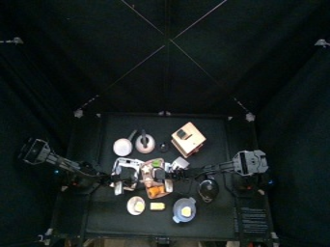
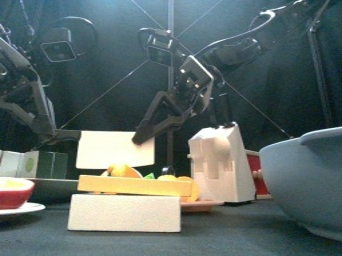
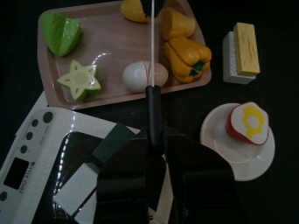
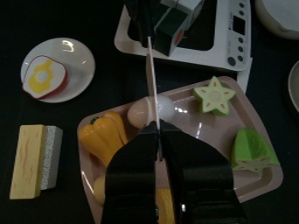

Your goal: Cut egg

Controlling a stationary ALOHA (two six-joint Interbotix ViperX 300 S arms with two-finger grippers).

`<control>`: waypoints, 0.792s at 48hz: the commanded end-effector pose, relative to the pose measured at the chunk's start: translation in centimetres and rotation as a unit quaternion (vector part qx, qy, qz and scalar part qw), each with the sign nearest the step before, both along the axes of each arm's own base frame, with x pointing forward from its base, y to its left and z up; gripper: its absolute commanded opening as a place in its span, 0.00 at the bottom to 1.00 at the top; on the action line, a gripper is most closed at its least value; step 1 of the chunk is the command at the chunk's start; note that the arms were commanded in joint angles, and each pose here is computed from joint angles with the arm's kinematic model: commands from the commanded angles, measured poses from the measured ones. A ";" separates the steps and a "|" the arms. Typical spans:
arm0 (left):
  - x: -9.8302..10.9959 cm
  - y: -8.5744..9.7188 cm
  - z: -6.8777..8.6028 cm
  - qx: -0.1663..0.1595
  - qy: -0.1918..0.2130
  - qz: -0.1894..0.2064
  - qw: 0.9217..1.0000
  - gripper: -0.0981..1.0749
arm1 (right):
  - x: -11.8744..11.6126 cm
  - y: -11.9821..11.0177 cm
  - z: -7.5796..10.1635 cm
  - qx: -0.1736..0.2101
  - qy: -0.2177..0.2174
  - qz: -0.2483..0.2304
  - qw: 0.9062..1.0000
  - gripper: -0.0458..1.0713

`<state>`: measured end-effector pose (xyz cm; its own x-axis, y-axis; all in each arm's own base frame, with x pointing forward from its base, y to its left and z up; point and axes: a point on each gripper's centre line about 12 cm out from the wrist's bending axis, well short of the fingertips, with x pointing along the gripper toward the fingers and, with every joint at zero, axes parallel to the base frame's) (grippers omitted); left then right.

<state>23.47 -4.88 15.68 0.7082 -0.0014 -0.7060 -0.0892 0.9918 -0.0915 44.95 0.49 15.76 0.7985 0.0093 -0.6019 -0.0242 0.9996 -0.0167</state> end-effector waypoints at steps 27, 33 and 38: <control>0.2 -0.1 0.2 -0.002 -0.003 -0.001 1.000 0.42 | 0.7 -0.7 0.9 0.005 -0.019 -0.010 1.000 0.33; 0.1 -0.1 0.0 -0.003 0.000 0.000 1.000 0.42 | 0.7 -0.7 0.8 0.005 -0.017 -0.010 1.000 0.33; -0.1 -0.2 -0.2 -0.009 0.003 0.000 1.000 0.42 | 0.7 -0.7 0.6 0.007 -0.015 -0.011 1.000 0.33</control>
<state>23.22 -4.81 15.23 0.6981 -0.0019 -0.7160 -0.0917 0.9915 -0.0920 45.22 0.18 14.92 0.7937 0.0059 -0.6083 -0.0142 0.9999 -0.0088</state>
